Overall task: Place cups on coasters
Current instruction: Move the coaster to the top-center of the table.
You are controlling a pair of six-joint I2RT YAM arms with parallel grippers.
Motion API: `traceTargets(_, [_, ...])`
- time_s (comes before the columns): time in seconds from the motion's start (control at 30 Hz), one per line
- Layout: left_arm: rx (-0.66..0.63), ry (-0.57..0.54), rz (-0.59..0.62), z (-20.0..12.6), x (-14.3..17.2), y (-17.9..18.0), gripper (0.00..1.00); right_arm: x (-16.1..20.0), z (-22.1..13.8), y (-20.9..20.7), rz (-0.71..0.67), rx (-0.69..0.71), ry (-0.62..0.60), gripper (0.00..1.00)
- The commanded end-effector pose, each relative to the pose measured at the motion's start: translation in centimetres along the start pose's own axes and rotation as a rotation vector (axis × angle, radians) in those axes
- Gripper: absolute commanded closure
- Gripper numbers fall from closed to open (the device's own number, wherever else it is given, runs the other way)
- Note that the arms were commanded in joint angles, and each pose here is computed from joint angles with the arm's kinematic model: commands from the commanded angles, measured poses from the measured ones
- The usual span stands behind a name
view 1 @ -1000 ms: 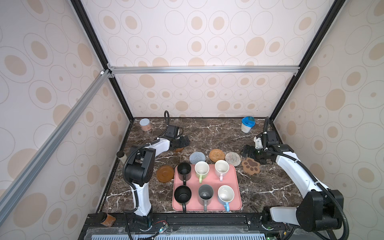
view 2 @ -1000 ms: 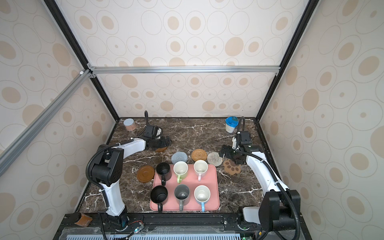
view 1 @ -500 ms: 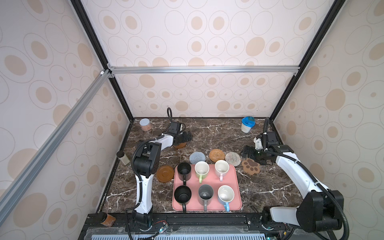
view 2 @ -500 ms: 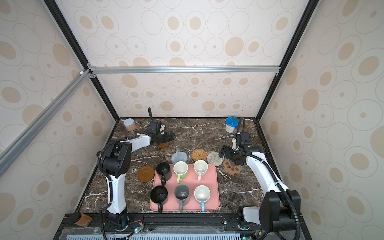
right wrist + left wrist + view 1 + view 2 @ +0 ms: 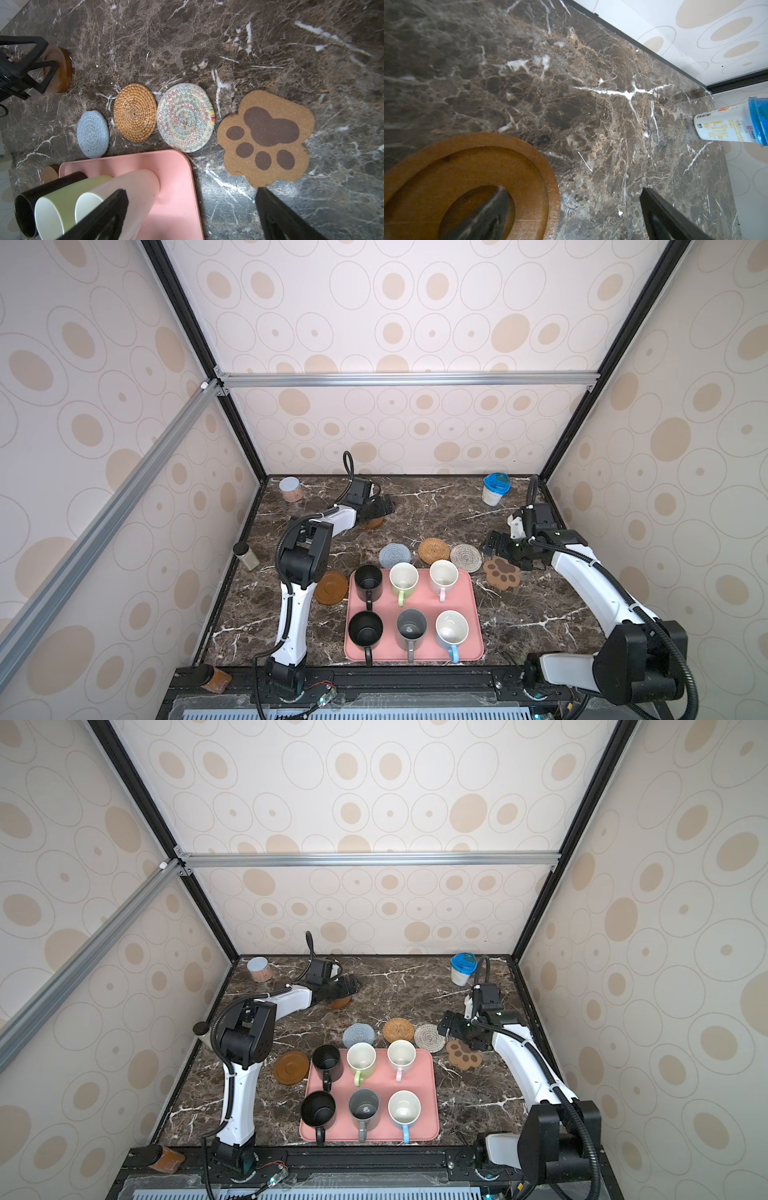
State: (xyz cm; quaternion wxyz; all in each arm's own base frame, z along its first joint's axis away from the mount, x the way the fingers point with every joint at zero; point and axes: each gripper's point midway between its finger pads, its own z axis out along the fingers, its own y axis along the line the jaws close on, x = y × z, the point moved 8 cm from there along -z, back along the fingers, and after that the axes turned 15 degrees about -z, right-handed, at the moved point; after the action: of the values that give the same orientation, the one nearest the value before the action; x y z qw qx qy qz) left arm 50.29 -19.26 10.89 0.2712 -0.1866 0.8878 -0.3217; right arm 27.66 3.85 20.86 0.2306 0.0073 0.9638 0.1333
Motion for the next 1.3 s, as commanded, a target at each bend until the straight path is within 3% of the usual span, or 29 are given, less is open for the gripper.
traceTargets(0.0, [-0.025,0.019,-0.026,0.2,0.4,-0.2,0.00,0.4,-0.2,0.2,-0.001,0.001,0.018,0.00])
traceTargets(0.3, [0.004,-0.061,0.047,-3.5,-1.8,-3.5,0.00,0.1,-0.4,0.3,-0.008,-0.004,0.022,0.00])
traceTargets(0.63, [-0.055,-0.109,0.120,-8.3,-1.4,-3.8,0.00,-0.1,-0.3,0.4,-0.008,-0.015,0.029,0.00])
traceTargets(1.0, [-0.012,0.120,0.117,-8.4,2.6,-3.4,0.00,-0.4,0.3,0.5,-0.007,-0.028,0.045,0.00])
traceTargets(1.27, [0.005,0.274,0.192,-6.9,6.7,-4.9,0.00,-0.3,0.8,0.4,-0.002,-0.031,0.065,0.00])
